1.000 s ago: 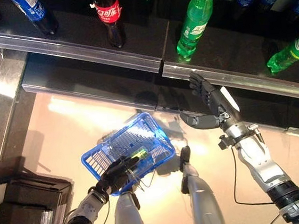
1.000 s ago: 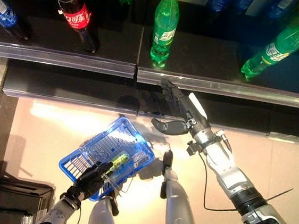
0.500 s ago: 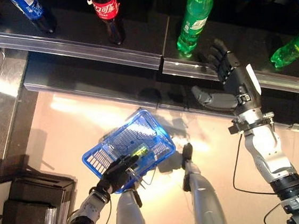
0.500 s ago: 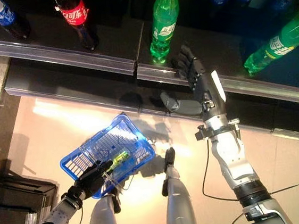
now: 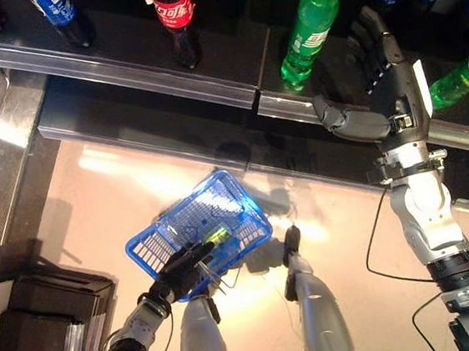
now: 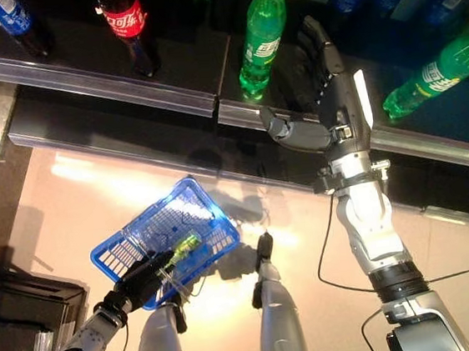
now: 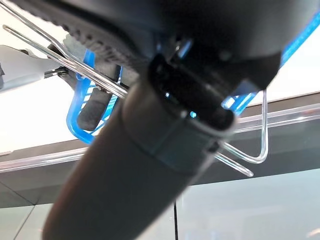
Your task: Pick up the drink and place into the basket.
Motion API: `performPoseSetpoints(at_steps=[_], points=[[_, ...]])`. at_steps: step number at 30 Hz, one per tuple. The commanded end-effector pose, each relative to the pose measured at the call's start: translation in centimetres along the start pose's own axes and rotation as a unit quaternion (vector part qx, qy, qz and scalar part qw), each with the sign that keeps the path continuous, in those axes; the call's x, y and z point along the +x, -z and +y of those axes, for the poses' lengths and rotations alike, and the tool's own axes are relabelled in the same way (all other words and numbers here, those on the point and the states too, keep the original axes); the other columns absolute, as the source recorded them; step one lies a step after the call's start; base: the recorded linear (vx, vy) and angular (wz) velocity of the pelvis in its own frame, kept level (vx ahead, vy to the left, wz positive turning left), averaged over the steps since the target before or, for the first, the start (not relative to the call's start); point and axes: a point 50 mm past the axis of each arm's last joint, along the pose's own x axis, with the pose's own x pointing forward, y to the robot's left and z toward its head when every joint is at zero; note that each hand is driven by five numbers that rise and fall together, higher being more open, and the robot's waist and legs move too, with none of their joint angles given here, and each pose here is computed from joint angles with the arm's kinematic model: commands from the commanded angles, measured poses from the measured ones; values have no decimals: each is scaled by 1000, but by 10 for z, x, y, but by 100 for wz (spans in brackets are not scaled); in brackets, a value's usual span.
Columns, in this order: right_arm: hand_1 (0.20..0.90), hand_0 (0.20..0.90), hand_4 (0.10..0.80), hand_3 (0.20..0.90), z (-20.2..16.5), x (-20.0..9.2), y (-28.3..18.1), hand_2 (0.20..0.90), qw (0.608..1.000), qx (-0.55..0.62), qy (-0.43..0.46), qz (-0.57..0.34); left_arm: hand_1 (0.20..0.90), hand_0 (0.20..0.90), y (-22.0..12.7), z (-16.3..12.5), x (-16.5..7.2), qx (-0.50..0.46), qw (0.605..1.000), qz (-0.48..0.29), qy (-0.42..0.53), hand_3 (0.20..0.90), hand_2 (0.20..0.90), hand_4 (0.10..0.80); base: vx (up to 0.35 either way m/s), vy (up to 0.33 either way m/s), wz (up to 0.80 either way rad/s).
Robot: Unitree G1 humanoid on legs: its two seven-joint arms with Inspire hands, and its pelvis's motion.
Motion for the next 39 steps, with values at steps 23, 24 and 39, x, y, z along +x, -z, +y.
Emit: performPoseSetpoints(at_steps=[23, 24, 39], points=[[900, 900, 800, 900, -55, 84, -55, 900, 995, 12, 81, -62, 300, 300, 15, -13, -2, -6, 994, 55, 96, 200, 300, 100, 4, -1, 0], [900, 900, 800, 900, -55, 86, -55, 900, 995, 9, 80, -59, 300, 300, 15, -14, -2, -6, 994, 56, 97, 200, 300, 100, 0, 0, 0], [900, 900, 800, 900, -49, 112, -59, 900, 998, -8, 54, -20, 300, 300, 15, -16, -1, 5, 992, 69, 101, 200, 300, 100, -1, 4, 2]])
